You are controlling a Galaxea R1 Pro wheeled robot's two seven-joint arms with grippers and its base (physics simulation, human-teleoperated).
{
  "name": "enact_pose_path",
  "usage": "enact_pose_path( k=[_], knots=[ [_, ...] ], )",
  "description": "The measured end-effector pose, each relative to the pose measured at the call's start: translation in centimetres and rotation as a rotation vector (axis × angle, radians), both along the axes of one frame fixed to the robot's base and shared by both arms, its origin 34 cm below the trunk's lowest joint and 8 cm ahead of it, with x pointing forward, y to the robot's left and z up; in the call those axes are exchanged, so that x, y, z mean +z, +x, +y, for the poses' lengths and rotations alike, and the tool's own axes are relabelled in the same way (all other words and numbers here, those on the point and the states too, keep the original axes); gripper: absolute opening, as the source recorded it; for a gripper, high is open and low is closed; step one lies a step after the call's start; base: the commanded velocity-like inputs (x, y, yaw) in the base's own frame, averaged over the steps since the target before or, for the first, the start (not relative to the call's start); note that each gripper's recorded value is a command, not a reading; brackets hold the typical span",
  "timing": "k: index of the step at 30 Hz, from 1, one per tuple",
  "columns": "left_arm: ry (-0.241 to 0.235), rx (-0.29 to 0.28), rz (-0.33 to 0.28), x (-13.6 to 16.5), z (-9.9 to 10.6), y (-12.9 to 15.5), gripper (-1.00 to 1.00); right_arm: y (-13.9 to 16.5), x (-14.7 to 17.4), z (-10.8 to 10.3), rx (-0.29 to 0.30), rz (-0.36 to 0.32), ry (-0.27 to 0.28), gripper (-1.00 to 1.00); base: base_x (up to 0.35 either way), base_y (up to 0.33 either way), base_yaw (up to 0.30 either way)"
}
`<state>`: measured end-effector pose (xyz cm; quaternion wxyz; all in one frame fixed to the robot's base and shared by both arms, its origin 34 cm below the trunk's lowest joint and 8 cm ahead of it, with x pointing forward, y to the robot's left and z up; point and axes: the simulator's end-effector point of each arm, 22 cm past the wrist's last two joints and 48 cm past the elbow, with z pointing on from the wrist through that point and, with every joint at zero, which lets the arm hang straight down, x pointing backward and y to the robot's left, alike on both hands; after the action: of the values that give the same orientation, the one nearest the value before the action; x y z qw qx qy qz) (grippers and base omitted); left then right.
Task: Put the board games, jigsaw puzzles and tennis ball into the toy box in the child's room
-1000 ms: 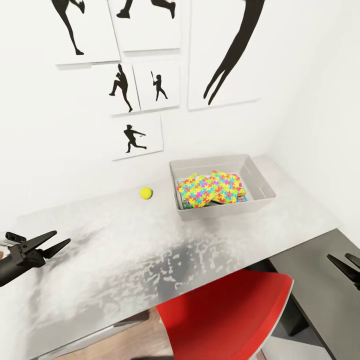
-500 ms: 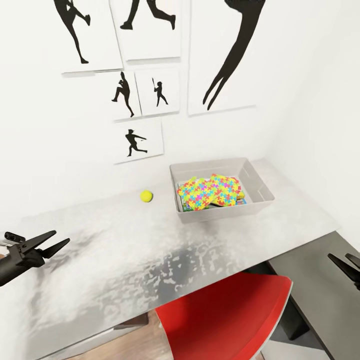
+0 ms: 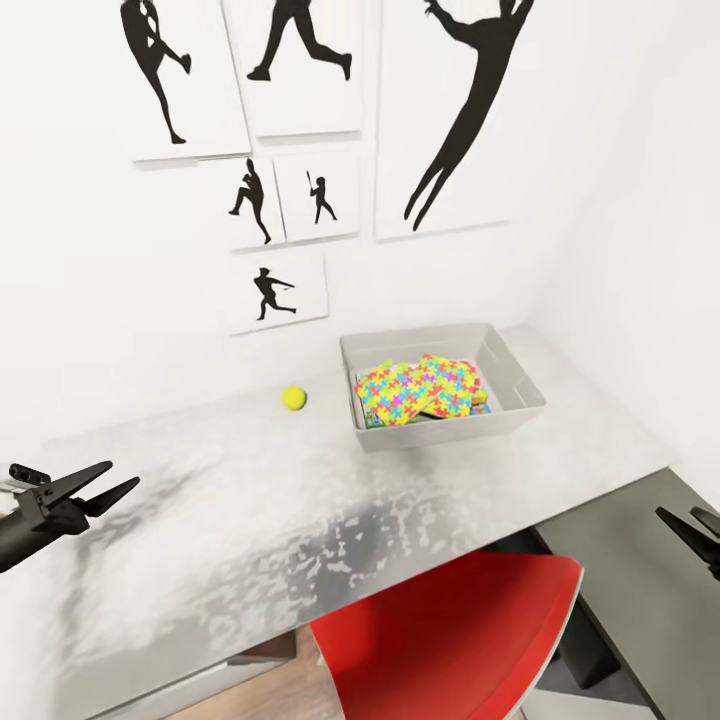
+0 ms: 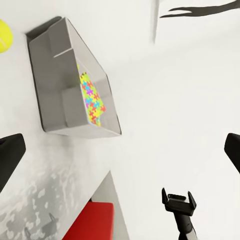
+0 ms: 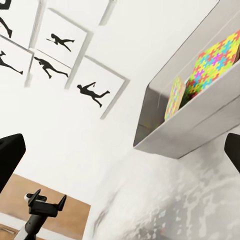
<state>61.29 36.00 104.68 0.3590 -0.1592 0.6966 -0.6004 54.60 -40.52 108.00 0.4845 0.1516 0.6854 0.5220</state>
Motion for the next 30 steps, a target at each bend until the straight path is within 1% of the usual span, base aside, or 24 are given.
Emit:
enact_pose_path(
  k=[30],
  knots=[
    [0.002,0.001,-0.051,2.5,0.0,-0.3,1.0,-0.5,2.0,0.1,-0.007,-0.053,0.01,1.0,0.0,0.0,0.0]
  ],
)
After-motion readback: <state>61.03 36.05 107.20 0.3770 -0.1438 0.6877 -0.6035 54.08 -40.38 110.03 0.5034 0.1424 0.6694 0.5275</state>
